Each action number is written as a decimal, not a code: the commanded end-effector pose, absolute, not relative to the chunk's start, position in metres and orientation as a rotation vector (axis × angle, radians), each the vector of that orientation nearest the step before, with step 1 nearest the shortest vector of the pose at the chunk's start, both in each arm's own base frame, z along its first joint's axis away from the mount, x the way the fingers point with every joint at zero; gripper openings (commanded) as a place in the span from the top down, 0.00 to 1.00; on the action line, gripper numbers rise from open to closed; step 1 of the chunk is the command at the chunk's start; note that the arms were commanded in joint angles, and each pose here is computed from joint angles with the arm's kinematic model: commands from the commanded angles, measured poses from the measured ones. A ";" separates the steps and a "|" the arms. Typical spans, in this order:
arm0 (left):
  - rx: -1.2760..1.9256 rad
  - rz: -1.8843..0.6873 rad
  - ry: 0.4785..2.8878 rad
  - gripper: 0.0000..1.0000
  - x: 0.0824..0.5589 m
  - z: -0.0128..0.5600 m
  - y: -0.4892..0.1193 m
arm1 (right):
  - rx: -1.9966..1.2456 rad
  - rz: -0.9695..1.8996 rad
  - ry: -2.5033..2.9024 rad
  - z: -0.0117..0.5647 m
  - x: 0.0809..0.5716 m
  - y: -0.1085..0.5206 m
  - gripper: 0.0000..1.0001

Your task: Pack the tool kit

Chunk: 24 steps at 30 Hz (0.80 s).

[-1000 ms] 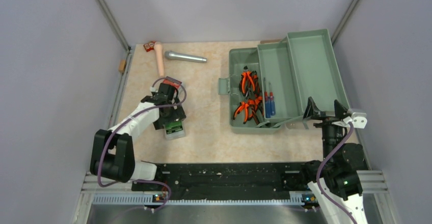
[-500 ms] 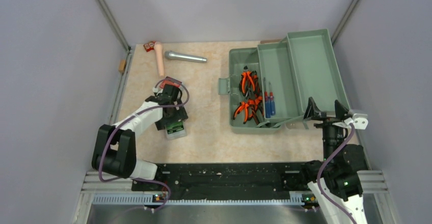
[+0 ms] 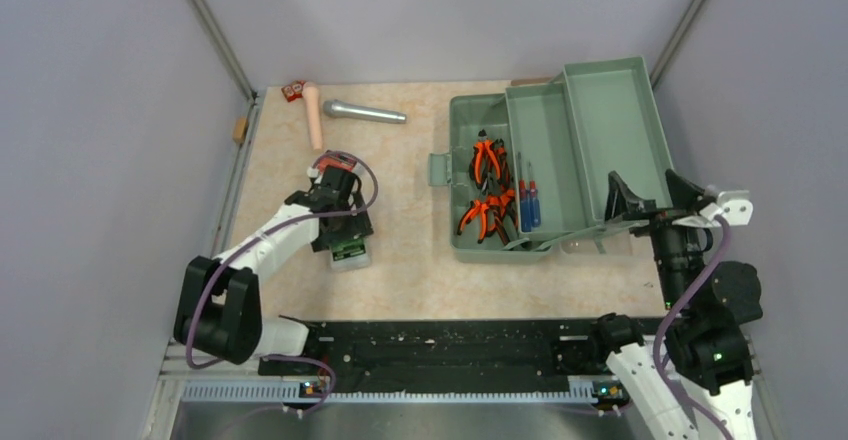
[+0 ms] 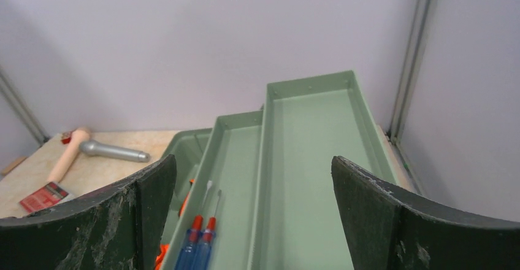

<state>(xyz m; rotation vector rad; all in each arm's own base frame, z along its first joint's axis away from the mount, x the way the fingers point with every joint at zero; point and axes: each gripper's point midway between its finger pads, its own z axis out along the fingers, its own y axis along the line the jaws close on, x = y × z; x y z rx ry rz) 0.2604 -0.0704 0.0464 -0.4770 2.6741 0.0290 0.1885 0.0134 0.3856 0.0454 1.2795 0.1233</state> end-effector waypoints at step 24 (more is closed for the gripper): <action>0.892 -0.521 1.809 0.61 0.241 0.264 -0.220 | -0.393 1.146 1.818 0.347 0.227 0.232 0.04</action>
